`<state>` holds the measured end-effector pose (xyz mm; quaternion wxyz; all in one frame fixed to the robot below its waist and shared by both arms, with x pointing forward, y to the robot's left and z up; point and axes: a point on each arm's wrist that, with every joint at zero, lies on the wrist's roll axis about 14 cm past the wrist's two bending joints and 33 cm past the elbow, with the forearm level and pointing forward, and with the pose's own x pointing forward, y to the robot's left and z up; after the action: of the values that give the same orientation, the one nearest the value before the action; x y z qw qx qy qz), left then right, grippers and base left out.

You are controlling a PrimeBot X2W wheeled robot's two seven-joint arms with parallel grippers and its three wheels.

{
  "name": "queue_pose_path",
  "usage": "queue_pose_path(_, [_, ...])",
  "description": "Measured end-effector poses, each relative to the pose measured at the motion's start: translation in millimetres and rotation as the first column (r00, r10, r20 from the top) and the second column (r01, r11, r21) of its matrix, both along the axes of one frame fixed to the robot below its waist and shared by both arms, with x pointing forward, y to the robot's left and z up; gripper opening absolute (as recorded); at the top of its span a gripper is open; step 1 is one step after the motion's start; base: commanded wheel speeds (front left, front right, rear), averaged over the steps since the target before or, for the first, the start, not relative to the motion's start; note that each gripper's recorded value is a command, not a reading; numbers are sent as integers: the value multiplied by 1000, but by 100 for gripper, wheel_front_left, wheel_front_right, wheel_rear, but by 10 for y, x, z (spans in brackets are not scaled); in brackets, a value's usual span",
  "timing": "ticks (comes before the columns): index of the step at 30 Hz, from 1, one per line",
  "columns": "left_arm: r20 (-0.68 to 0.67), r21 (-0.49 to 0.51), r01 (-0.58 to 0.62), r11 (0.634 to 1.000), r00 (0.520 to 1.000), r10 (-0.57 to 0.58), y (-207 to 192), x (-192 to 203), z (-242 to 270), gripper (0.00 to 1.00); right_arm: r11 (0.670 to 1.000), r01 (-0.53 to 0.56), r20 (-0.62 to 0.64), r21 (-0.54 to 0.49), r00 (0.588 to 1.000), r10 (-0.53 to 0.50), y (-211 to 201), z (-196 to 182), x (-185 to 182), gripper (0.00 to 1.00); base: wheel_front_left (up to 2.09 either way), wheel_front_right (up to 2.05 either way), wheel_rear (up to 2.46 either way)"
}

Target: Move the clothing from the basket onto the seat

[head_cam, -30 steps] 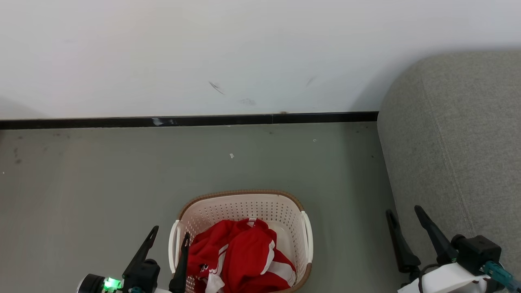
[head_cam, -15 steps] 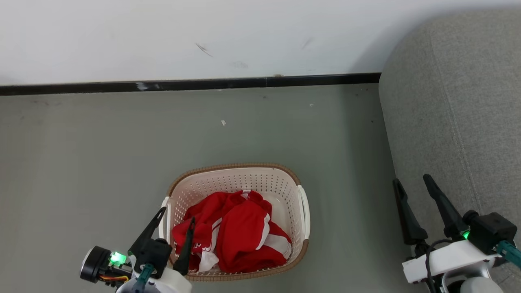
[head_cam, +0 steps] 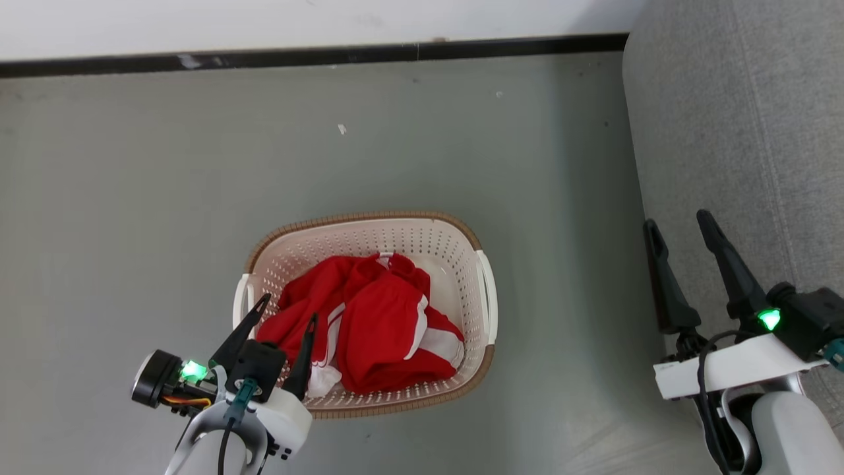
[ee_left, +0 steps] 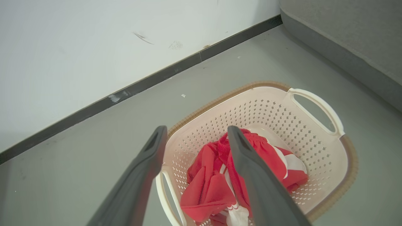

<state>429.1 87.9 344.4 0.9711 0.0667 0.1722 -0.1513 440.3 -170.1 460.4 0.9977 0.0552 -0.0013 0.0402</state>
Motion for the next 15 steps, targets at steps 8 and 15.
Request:
queue_pose_path(8, [-78,37,65,997,995,-62,-70,55,-360,100,1000,2,-8,-6,1000,-3,-18,-132,210,100,0,0,0])
queue_pose_path(15, [-148,55,101,993,985,-92,-103,67,-652,100,1000,5,-10,-18,1000,-5,-39,-235,373,100,0,0,0])
